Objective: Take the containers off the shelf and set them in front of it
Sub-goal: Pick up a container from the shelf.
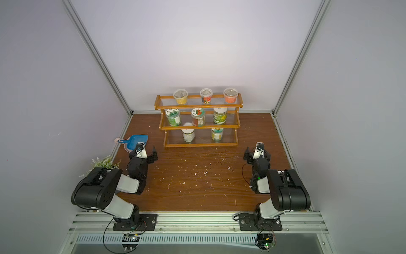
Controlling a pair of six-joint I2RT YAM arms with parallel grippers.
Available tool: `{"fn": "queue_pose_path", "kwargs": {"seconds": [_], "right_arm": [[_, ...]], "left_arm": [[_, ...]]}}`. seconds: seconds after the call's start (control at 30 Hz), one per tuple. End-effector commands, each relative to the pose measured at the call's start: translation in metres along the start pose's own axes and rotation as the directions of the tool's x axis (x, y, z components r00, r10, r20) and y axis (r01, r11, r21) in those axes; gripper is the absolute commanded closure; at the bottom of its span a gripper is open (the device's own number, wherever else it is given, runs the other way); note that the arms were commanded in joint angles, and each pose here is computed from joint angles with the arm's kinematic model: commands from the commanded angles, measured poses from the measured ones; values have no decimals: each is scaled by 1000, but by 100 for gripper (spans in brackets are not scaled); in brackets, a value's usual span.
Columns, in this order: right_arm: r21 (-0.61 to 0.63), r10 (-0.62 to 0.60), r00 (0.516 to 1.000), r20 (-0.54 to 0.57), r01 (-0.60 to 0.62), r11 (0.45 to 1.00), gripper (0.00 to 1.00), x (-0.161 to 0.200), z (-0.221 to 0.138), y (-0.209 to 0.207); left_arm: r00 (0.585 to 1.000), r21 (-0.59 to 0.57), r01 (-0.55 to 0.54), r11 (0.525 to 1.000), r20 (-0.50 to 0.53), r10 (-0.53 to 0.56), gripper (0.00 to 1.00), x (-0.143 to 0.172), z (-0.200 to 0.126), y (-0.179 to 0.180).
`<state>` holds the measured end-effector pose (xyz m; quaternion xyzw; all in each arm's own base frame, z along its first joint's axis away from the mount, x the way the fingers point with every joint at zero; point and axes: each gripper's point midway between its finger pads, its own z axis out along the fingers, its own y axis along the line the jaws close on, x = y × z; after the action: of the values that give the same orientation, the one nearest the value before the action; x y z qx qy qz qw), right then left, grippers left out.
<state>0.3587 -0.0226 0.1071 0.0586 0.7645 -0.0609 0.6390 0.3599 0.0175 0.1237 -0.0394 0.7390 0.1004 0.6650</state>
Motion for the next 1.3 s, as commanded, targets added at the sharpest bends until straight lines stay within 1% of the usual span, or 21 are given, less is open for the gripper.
{"fn": "queue_pose_path", "kwargs": {"seconds": [0.0,0.6,0.8,0.83,0.93,1.03,1.1,1.2,1.27], "right_arm": [[-7,8,998,69,-8,1000,0,-20,2,3],[-8,8,998,65,-7,1000,0,-20,3,3],[-9,9,997,71,-8,1000,0,-21,2,3],[-7,11,996,89,-11,1000,0,-26,1,3],[-22,1,997,79,1,1000,0,-39,-1,5],[-35,17,996,92,-14,999,0,-63,-7,6],[-93,27,995,98,-18,996,0,-82,-13,16],[-208,65,992,108,-42,977,0,-109,-22,36],[-290,90,992,93,-60,955,0,-123,-26,50]], "left_arm": [[1000,-10,17,1000,18,-17,0,-5,3,4],[1000,2,22,1000,12,-22,0,-4,5,4],[999,15,17,1000,28,-17,0,-8,1,2],[999,13,18,1000,41,-18,0,-11,-1,3],[997,-11,29,1000,76,-28,0,-23,-11,9],[994,-31,30,999,108,-27,0,-40,-20,12],[993,-32,44,999,107,-40,0,-57,-21,10],[993,-21,98,995,66,-96,0,-78,-21,5],[990,16,141,990,27,-141,0,-90,-22,-4]]}}
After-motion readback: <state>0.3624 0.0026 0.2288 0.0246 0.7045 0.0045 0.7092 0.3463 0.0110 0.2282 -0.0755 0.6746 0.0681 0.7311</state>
